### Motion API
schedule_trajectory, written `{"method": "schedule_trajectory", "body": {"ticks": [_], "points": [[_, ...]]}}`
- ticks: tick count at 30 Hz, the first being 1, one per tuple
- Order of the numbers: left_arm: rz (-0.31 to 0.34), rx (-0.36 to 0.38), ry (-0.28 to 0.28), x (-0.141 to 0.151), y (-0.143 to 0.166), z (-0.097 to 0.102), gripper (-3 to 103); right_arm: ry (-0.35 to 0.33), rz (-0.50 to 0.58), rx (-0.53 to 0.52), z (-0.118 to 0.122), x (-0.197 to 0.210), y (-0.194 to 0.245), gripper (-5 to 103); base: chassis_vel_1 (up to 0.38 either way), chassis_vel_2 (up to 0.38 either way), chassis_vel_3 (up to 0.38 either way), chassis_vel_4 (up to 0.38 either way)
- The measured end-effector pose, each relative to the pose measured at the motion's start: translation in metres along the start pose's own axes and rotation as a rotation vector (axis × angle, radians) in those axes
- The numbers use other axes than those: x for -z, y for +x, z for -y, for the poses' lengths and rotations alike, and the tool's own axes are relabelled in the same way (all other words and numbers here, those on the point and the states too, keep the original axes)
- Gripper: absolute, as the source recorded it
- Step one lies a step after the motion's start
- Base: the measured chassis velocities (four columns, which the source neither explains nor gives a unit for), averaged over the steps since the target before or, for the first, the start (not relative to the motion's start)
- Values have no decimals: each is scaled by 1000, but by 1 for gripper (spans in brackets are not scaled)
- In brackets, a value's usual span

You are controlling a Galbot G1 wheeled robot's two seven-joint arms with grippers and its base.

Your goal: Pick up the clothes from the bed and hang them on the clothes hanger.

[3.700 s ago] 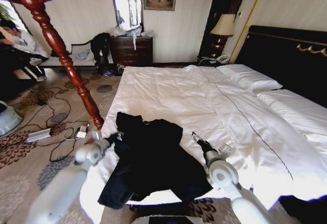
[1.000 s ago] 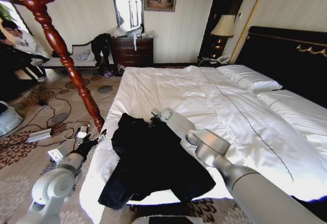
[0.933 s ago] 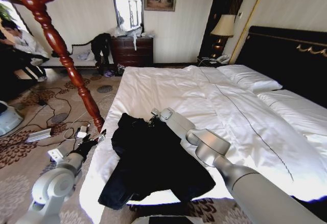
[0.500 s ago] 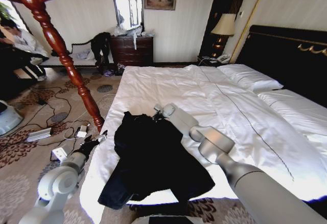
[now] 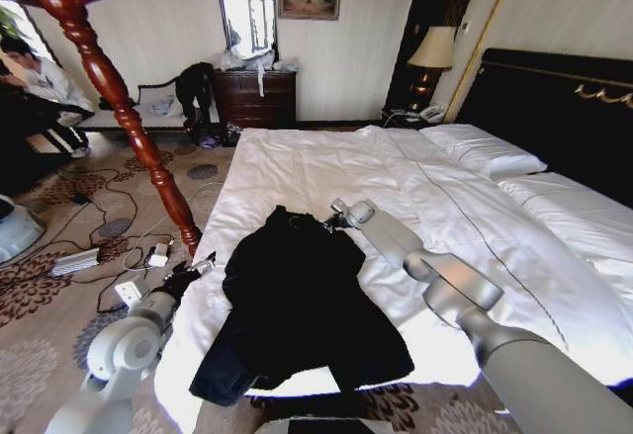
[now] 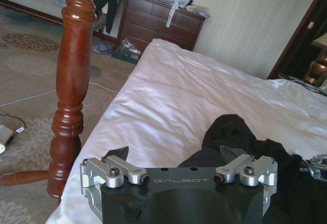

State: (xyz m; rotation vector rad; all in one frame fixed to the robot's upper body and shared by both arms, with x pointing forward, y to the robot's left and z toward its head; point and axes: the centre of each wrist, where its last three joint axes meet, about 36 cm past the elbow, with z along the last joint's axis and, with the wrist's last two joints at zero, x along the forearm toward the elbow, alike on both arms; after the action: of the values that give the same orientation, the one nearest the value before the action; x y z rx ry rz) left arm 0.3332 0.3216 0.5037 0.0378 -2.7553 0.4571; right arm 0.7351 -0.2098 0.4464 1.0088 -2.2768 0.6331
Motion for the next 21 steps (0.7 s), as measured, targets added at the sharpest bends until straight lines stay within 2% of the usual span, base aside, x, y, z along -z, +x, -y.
{"method": "schedule_trajectory", "body": {"ticks": [1,2,3,5,8,9,10,11,12,14,16,17,19,20,21], "points": [[-2,0,0,0,-1,1,100,-8,18,10,-3,1,1,20,0,0,0,0],[-3,-1,0,0,-2,1,100,-8,24,17,-7,4,1,20,0,0,0,0],[-6,-2,-1,-1,-3,1,100,-7,22,26,-10,10,2,31,0,0,0,0],[-7,-3,-1,-1,-3,1,100,-7,16,31,-13,14,2,31,0,0,0,0],[-9,-2,-2,-1,-4,1,100,2,9,33,-15,27,1,47,0,0,0,0],[-9,-2,-2,-1,-4,1,100,2,9,33,-15,27,1,47,0,0,0,0],[-9,-2,-2,-1,-4,1,100,10,4,32,-15,31,0,53,0,0,0,0],[-9,-1,-1,-1,-4,1,100,21,-6,29,-15,33,-3,53,0,0,0,0],[-8,1,-1,-1,-4,1,100,47,-33,16,-14,34,-7,63,0,0,0,0],[-7,2,0,-1,-3,0,100,69,-53,5,-14,34,-11,63,0,0,0,0],[-4,4,1,0,-2,0,100,107,-104,-2,-14,35,-18,74,0,0,0,0],[-2,5,2,1,-1,-1,100,119,-122,1,-15,36,-19,74,0,0,0,0],[1,8,4,3,0,-2,100,149,-150,21,-15,39,-20,85,0,0,0,0],[1,8,4,3,0,-2,100,149,-150,21,-15,39,-20,85,0,0,0,0],[3,11,4,3,1,-3,100,161,-157,31,-16,41,-20,90,0,0,0,0]]}}
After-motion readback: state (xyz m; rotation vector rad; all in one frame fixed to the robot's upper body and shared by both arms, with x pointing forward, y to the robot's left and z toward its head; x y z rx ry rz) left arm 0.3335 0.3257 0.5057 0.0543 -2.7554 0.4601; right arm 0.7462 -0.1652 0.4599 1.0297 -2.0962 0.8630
